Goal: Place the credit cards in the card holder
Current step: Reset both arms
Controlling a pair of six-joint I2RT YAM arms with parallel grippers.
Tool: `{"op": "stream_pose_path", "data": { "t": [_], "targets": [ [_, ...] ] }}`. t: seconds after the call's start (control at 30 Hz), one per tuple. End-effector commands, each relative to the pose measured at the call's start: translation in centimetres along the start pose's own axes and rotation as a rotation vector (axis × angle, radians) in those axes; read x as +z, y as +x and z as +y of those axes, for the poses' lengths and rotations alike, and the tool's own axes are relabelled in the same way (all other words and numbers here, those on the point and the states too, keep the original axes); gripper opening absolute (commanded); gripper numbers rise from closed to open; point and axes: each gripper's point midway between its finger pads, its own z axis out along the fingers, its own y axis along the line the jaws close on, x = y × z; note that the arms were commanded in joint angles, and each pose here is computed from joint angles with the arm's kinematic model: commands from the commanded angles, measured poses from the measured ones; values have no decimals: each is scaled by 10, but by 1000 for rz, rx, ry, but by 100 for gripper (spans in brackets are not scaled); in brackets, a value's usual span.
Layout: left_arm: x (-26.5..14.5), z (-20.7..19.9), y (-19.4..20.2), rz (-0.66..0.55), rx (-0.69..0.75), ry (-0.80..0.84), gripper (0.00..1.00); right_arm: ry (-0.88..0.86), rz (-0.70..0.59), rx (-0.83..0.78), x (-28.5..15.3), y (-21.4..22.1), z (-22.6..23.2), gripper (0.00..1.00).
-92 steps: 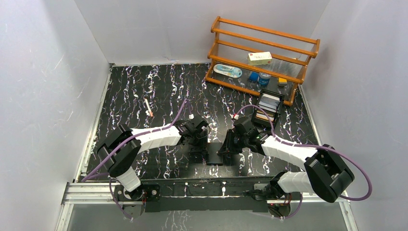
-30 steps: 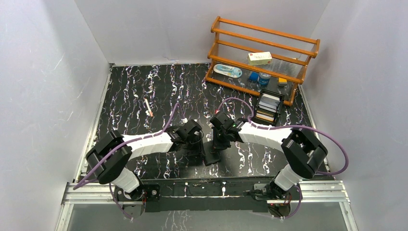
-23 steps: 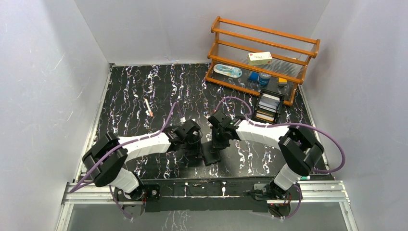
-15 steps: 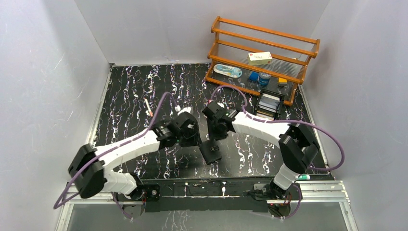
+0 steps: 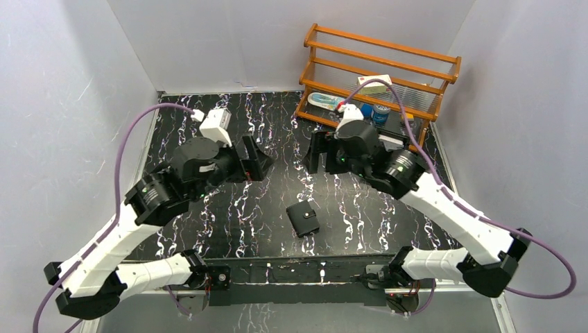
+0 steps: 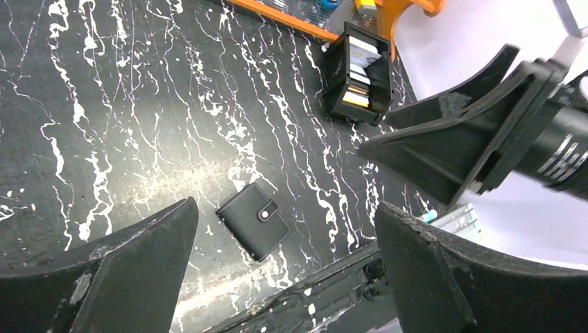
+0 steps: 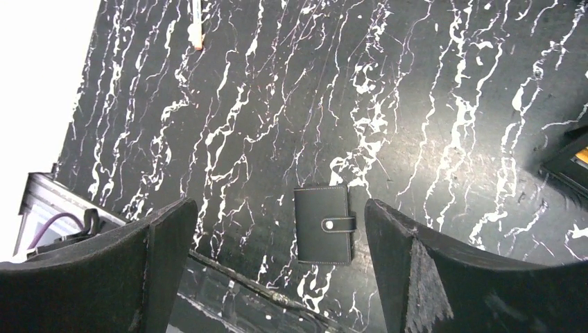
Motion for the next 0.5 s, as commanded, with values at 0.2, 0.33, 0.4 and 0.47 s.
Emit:
{"op": "stream_pose_path", "data": {
  "t": [0.2,0.33,0.4,0.47],
  "targets": [
    [-32,12,20,21,16,83,99,-68,-176,138,-50,-7,-16,98],
    [-28,24,31,26,8,54,99,-93,-243,187,-65,-15,-19,98],
    [-29,25,32,15,0,54,99,-94,-249,191,-67,-16,-19,98],
    [-30,25,29,-3,-6,61,99,-95,-237,190,-66,-15,-18,98]
  ]
}}
